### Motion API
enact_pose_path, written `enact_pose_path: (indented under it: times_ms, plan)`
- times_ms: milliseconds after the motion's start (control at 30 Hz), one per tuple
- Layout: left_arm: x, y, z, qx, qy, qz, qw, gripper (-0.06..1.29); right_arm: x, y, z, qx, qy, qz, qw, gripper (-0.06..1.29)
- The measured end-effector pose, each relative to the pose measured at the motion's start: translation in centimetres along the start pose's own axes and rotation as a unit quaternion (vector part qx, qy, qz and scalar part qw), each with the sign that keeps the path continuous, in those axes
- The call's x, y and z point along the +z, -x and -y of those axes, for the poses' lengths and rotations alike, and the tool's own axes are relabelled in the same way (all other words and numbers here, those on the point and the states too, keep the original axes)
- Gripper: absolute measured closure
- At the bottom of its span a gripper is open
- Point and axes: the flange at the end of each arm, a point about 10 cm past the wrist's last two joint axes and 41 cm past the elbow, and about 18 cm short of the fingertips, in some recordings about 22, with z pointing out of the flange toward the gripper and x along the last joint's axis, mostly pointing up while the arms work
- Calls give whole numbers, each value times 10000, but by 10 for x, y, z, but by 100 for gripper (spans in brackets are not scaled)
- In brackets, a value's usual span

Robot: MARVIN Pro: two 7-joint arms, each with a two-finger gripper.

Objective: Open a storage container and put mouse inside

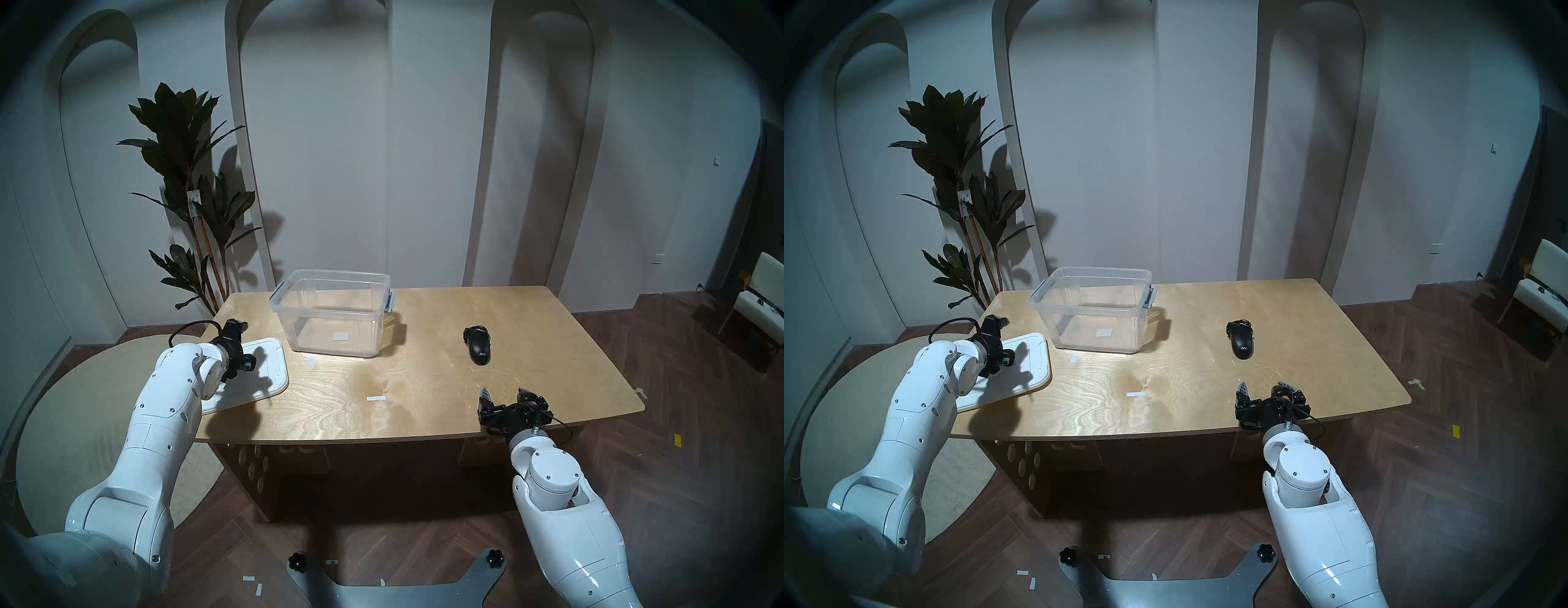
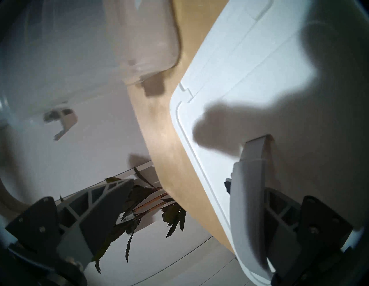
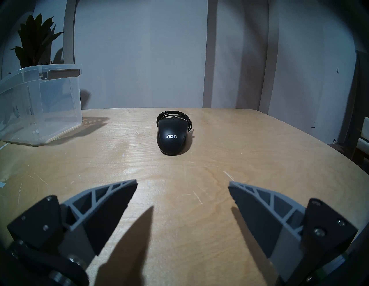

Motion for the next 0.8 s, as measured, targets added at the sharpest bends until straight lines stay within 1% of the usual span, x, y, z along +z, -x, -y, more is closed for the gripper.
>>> enact_pose_path:
  times_ms: [100, 167, 233, 267, 300, 367, 467, 500, 567, 633, 733, 800]
  plan:
    - [-3, 3, 2, 247, 127, -10, 9996, 0, 0, 0, 0, 1, 0, 0, 10000, 0]
    - [-5, 4, 5, 391, 175, -52, 9991, 0, 0, 0, 0, 1, 1, 1, 10000, 0]
    - [-9, 4, 8, 614, 242, -142, 9977, 0, 0, 0, 0, 0, 1, 1, 10000, 0]
    - [-11, 4, 10, 776, 327, -212, 9962, 0, 0, 0, 0, 1, 2, 1, 10000, 0]
    - [-13, 4, 11, 825, 353, -235, 9957, 0, 0, 0, 0, 1, 2, 2, 10000, 0]
    - [-18, 6, 15, 1041, 476, -288, 9930, 0, 0, 0, 0, 1, 1, 2, 10000, 0]
    - [-23, 9, 18, 1197, 604, -308, 9905, 0, 0, 0, 0, 1, 1, 3, 10000, 0]
    - [-27, 10, 19, 1236, 681, -367, 9893, 0, 0, 0, 0, 1, 1, 3, 10000, 0]
    - [-32, 12, 20, 1226, 759, -444, 9886, 0, 0, 0, 0, 1, 1, 4, 10000, 0]
    - [-38, 14, 18, 1133, 857, -557, 9883, 0, 0, 0, 0, 2, 1, 5, 10000, 0]
    - [-43, 15, 13, 930, 1033, -724, 9876, 0, 0, 0, 0, 1, 1, 5, 10000, 0]
    - [-46, 16, 7, 853, 1213, -861, 9852, 0, 0, 0, 0, 1, 1, 5, 10000, 0]
